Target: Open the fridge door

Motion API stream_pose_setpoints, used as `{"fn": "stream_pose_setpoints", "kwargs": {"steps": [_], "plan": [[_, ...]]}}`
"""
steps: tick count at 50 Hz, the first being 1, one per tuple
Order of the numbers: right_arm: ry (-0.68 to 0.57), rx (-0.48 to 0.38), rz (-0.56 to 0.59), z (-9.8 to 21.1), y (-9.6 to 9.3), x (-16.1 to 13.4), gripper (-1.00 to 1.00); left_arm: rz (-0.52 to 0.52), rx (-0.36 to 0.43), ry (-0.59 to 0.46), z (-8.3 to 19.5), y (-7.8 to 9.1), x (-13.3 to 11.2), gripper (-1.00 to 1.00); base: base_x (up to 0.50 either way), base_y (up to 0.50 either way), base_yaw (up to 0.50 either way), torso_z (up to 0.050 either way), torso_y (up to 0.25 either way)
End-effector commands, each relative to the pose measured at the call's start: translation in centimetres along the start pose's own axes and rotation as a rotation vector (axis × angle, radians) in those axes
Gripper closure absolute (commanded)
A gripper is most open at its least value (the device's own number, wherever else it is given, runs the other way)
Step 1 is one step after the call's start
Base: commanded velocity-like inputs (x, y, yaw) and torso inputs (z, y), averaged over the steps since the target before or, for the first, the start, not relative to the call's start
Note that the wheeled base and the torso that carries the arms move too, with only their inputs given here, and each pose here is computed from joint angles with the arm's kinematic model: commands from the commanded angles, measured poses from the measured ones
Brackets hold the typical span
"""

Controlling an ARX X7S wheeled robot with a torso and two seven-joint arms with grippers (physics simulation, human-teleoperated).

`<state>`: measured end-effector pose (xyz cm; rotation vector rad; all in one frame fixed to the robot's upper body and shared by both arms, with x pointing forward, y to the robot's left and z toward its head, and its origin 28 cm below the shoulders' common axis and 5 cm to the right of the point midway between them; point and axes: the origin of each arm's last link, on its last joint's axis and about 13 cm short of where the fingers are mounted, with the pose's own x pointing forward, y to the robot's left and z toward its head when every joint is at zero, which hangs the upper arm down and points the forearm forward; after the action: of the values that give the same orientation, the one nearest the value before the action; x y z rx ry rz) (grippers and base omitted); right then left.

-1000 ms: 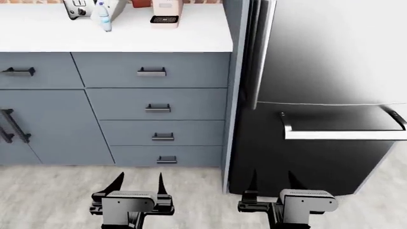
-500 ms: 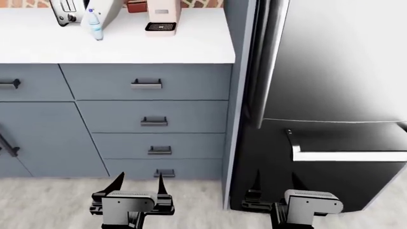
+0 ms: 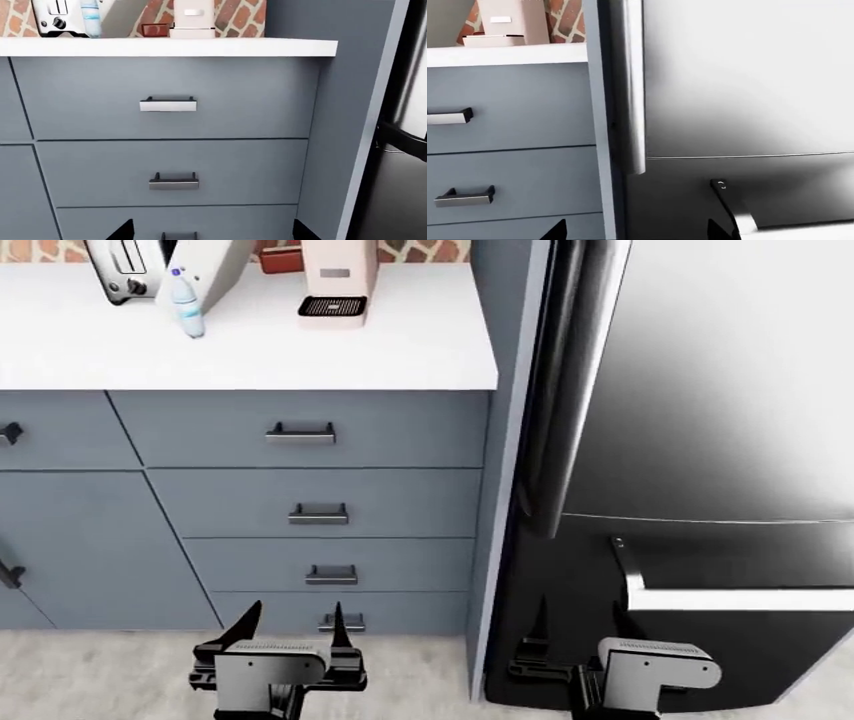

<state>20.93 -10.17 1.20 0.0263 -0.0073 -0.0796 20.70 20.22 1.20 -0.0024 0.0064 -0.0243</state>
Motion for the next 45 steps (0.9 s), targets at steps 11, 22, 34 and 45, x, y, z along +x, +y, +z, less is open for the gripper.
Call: {"fn": "stream_pose_setpoints", "kwargs": {"steps": [11, 22, 34, 45], "plan": [[0.004, -0.007, 0.002, -0.1, 0.0, -0.3, -1.00, 0.000, 0.000, 0.001, 0.0, 0.1, 0.0, -1.00, 0.01, 0.00, 0.00, 0.000, 0.000], [-0.001, -0.007, 0.002, 0.1, 0.2, 0.3, -1.00, -0.001, 0.000, 0.001, 0.0, 0.1, -0.2, -1.00, 0.18, 0.00, 0.00, 0.000, 0.000], [-0.022, 0.013, -0.001, 0.5, 0.0, -0.3, -1.00, -0.003, 0.000, 0.002, -0.1, 0.0, -0.7, -1.00, 0.00, 0.00, 0.00, 0.000, 0.000], [-0.017, -0.036, -0.009, 8.2, 1.0, 2.8, -1.00, -0.007, -0.007, 0.009, -0.1, 0.2, 0.7, -1.00, 0.00, 0.00, 0.00, 0.000, 0.000]]}}
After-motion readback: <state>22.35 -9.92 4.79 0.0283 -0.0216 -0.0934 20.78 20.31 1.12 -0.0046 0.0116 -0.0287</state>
